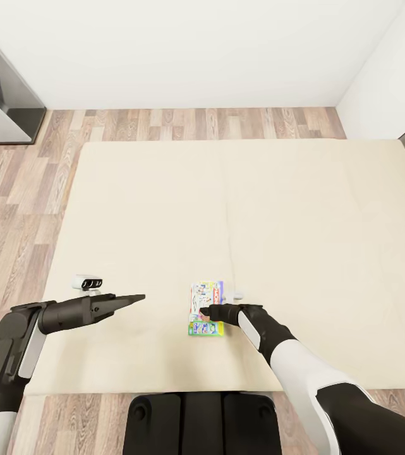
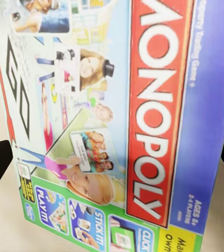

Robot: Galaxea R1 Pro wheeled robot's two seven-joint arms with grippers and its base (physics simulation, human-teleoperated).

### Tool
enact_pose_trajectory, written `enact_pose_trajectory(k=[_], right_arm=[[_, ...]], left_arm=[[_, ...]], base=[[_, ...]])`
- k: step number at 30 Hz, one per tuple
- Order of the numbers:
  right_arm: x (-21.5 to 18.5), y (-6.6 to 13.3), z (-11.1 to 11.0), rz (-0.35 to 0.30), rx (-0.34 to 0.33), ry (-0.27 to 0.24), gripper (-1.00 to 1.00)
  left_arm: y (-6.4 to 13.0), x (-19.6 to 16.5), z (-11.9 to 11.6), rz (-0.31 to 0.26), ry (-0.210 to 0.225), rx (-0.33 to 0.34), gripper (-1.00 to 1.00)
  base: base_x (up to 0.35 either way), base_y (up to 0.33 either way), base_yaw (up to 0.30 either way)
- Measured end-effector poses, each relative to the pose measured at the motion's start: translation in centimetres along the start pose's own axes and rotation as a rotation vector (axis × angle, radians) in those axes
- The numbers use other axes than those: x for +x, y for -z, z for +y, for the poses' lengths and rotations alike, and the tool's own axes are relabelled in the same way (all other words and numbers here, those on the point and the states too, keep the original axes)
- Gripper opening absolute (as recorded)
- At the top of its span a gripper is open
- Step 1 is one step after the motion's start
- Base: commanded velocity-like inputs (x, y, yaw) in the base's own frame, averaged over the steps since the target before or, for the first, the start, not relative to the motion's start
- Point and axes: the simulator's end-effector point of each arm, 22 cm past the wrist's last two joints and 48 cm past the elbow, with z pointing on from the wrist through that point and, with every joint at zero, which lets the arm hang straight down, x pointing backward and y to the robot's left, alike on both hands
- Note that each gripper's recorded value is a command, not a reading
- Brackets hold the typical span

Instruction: Put all the toys in the child's room - the three board games (two on the bed and one on the table), the two jigsaw puzzles on the table, and the tennis ball on the table - inside the toy box on the table in the child's room.

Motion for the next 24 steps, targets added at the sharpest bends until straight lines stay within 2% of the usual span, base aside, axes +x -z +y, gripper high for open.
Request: enact_pose_trajectory(k=[24], right_arm=[[-0.04,0.00,0.00,-0.002,0.000,0.002,1.00]], left_arm=[[0.01,-0.01,0.00,0.000,0.000,0.000,1.00]], base=[[0.000,0.052,0.000]])
